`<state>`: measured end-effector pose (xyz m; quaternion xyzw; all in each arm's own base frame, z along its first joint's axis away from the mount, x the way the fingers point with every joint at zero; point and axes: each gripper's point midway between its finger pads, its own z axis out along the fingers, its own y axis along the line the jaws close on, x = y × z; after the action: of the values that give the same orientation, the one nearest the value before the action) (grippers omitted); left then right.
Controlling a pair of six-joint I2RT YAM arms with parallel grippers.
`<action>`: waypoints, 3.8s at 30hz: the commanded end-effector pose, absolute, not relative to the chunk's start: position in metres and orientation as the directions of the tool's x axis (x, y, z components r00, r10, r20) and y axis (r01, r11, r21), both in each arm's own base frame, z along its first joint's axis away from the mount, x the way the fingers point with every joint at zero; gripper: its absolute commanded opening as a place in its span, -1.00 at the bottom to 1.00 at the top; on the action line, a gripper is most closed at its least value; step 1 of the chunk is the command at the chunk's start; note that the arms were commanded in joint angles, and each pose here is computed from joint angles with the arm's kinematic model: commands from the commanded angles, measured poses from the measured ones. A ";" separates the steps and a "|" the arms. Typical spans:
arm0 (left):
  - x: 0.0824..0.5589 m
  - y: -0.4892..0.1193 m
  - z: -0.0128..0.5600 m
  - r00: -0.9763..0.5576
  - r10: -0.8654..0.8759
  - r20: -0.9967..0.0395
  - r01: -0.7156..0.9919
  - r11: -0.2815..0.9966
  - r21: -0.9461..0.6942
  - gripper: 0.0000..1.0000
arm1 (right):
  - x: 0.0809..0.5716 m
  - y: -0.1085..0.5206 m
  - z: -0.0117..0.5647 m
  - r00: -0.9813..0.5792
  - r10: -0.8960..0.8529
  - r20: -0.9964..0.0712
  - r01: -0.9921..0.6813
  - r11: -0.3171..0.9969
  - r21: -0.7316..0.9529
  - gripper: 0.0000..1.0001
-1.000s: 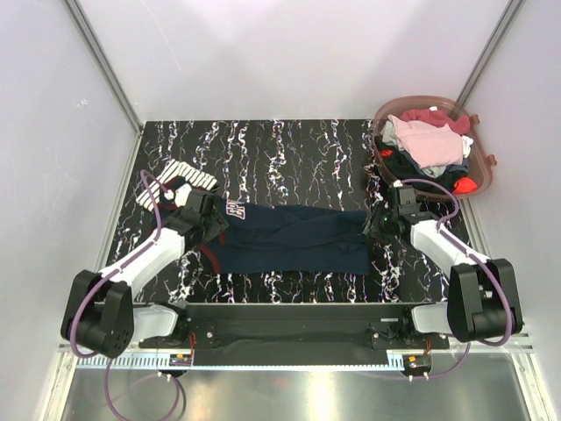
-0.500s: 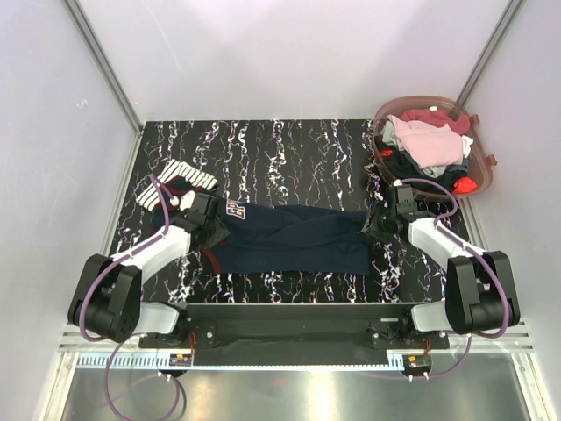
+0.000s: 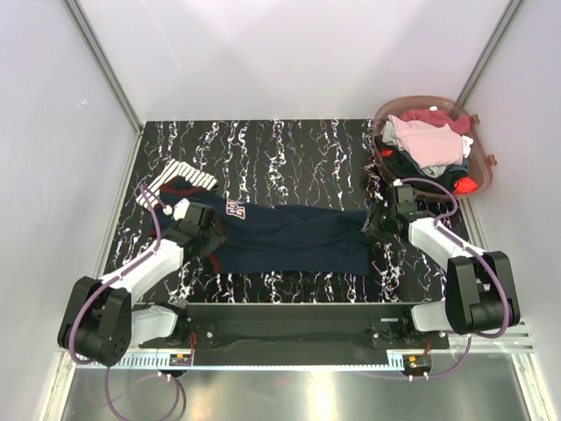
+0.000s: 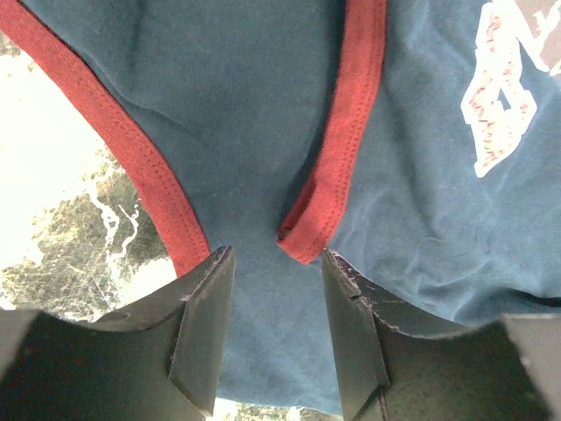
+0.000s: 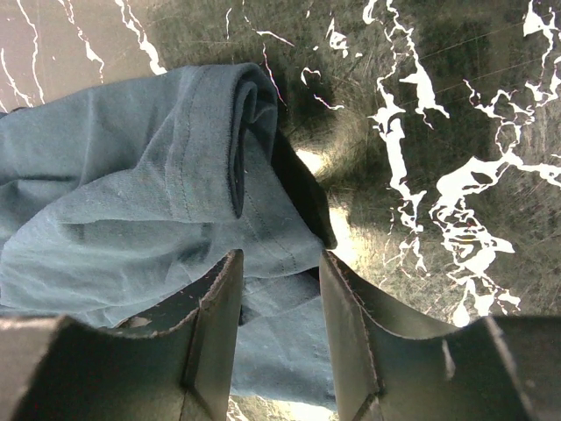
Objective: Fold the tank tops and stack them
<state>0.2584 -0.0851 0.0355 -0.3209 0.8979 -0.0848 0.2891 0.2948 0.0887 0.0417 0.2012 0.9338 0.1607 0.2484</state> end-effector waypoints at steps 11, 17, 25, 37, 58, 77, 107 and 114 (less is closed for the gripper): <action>0.265 -0.086 0.044 -0.615 -0.621 -0.486 -0.509 0.783 -0.357 -0.53 | 0.305 0.092 0.055 -0.772 0.454 -0.446 0.263 0.866 0.426 -0.03; 0.273 -0.094 0.039 -0.638 -0.609 -0.472 -0.491 0.793 -0.359 -0.44 | 0.306 0.092 0.056 -0.769 0.454 -0.449 0.261 0.865 0.428 -0.03; 0.281 -0.105 0.035 -0.656 -0.605 -0.452 -0.469 0.795 -0.384 -0.42 | 0.305 0.092 0.056 -0.771 0.452 -0.449 0.257 0.865 0.431 -0.03; 0.292 -0.110 0.044 -0.668 -0.564 -0.485 -0.424 0.824 -0.374 -0.37 | 0.306 0.094 0.055 -0.775 0.451 -0.443 0.254 0.864 0.436 -0.04; 0.301 -0.105 0.041 -0.663 -0.551 -0.507 -0.439 0.834 -0.333 -1.00 | 0.304 0.095 0.054 -0.782 0.445 -0.436 0.250 0.865 0.436 -0.03; 0.312 -0.064 0.141 -0.480 -0.691 -0.540 -0.459 0.723 -0.517 -1.00 | 0.298 0.110 0.051 -0.797 0.467 -0.383 0.239 0.826 0.510 0.07; 0.338 -0.065 0.163 -0.424 -0.721 -0.547 -0.451 0.692 -0.563 -1.00 | 0.297 0.129 0.035 -0.824 0.488 -0.287 0.254 0.771 0.583 -0.23; 0.341 -0.062 0.165 -0.401 -0.732 -0.551 -0.466 0.681 -0.565 -1.00 | 0.308 0.136 0.053 -0.816 0.493 -0.300 0.226 0.751 0.620 -1.00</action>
<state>0.3246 -0.0660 0.1452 -0.3513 0.8434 -0.1547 0.3761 0.2924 0.1264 0.0308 0.2108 0.9184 0.2648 0.2049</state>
